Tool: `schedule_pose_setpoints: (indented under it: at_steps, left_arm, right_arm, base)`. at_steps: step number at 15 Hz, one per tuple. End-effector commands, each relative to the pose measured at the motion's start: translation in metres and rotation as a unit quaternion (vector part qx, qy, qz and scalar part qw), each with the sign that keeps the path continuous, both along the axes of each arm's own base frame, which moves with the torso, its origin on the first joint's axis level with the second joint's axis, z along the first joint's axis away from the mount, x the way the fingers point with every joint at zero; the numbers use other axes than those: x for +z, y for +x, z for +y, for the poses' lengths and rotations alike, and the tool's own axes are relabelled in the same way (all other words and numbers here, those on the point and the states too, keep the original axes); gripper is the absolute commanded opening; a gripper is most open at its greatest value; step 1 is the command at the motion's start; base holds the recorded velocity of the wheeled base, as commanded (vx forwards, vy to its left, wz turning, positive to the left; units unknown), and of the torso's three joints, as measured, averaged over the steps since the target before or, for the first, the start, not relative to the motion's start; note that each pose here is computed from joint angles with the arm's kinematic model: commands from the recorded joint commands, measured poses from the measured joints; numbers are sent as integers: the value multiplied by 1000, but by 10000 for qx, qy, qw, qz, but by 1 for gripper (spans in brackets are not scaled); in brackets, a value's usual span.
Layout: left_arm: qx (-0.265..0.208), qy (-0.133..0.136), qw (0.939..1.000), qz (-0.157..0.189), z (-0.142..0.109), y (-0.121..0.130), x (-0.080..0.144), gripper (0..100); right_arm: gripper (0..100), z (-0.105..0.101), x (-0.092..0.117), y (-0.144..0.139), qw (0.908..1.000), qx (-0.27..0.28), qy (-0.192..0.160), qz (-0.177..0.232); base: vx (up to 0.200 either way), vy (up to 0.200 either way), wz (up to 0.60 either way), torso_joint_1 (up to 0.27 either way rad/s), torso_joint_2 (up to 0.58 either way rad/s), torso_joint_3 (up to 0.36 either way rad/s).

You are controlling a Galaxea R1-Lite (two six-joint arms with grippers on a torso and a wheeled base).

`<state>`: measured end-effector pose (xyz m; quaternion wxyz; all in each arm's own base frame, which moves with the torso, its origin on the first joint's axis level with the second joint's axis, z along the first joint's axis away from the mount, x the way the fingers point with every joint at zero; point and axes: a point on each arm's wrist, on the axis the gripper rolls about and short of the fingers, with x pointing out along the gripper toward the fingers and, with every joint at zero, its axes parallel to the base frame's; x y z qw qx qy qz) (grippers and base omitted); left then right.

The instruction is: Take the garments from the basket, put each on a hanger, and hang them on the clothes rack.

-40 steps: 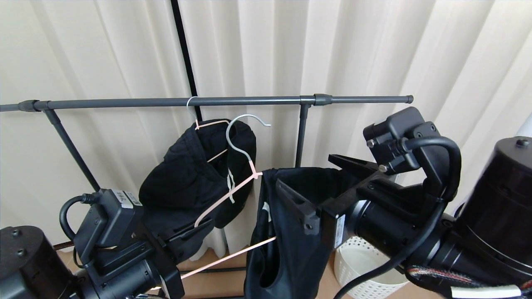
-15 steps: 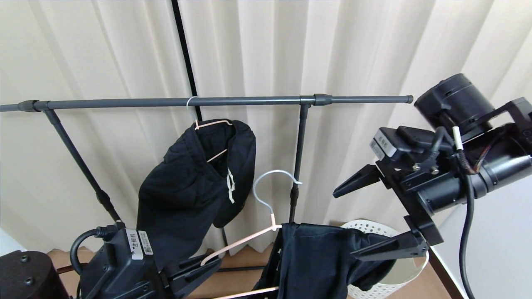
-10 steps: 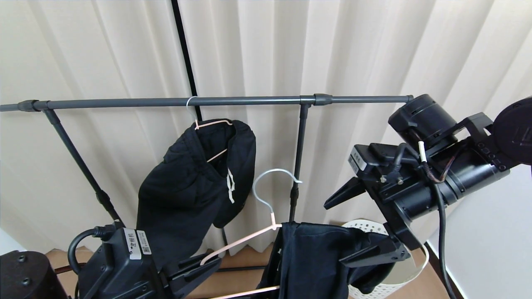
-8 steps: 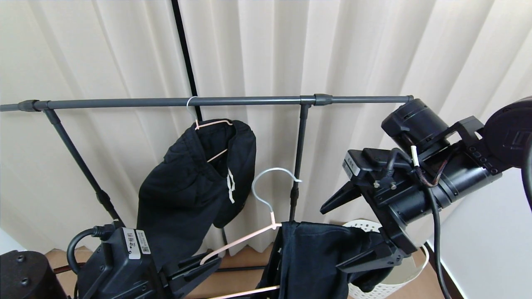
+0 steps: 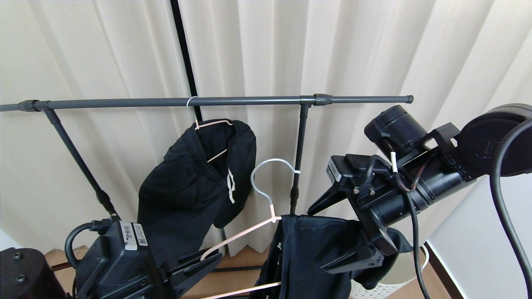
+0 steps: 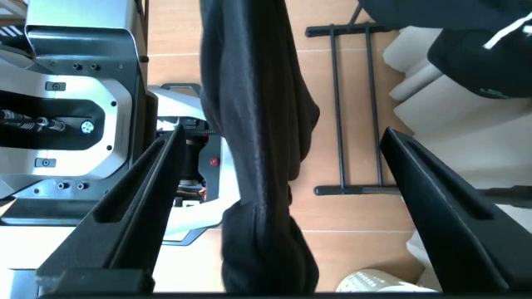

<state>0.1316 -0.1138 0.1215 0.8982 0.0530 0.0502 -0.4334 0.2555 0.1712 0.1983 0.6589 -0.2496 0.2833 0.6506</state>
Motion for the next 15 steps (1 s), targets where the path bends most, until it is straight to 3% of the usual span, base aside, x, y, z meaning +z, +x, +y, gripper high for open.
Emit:
schedule_pose_setpoints:
  at_steps: [1,9,12,13,15]
  left_arm:
    - [15,-47,10000,-25,0,1,1,0]
    - [38,63,9999,113,-3,6,-5,0]
    - [175,160,9995,229,-2,13,-11,0]
    - [186,175,9993,270,-3,15,-14,100]
    - [280,129,9990,312,-2,19,-15,100]
  right_arm:
    - [0,1,-2,1,10000,-2,-24,37]
    - [0,-5,15,-7,9998,-108,115,-146]
    - [0,-7,18,-10,9996,-254,141,-45]
    - [0,-8,20,-12,9995,-280,154,-37]
    - [0,-11,20,-11,9989,-457,60,-52]
  base:
    - [0,0,0,0,0,0]
    - [0,0,0,0,0,0]
    - [0,0,0,0,0,0]
    - [0,0,0,0,0,0]
    - [0,0,0,0,0,0]
